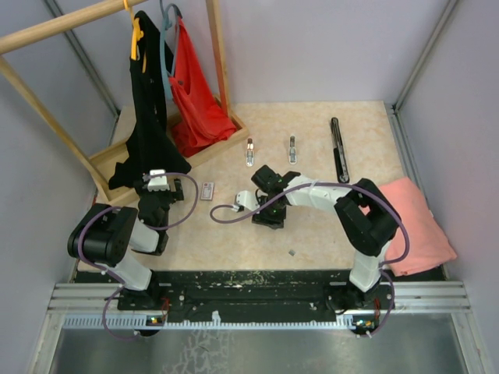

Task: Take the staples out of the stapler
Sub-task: Pick up the staple from the center of the board.

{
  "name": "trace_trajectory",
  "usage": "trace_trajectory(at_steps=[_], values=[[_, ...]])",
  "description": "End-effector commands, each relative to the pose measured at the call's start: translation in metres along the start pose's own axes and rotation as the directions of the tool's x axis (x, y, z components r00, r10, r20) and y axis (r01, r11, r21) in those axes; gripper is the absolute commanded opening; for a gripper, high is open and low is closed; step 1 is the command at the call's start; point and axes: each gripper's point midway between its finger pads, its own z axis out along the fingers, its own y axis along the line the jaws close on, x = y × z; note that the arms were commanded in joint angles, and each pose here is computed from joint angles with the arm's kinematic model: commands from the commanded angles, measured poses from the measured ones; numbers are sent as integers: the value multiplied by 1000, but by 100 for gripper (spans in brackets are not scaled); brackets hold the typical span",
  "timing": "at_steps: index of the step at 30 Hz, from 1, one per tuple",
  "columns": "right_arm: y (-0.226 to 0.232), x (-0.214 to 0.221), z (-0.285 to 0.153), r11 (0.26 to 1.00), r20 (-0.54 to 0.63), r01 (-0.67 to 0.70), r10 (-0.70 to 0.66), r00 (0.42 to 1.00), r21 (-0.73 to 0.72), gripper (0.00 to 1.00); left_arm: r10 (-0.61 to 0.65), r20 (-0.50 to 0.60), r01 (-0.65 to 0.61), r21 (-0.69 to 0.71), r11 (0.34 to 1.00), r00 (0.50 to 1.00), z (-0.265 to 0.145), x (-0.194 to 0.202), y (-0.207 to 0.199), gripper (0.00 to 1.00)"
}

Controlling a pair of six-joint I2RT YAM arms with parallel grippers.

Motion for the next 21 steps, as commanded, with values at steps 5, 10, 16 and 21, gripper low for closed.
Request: trace_trajectory(at_steps=[5,10,16,21], values=[[1,-9,9,1000,-6,3,-3,1000,-20,44,-28,31,28,-7,1000,999,5,-9,1,100],[1,-11,9,1000,-3,-1,1,1000,-18,37,-27,31,27,-7,1000,999,5,-9,1,100],[0,-14,7,1000,3,-8,8,1000,-15,29,-27,31,28,-7,1000,999,5,-9,1,100],[-1,-17,3,1000,19,-9,9,1000,-8,27,-27,31,28,-7,1000,999,5,-9,1,100]])
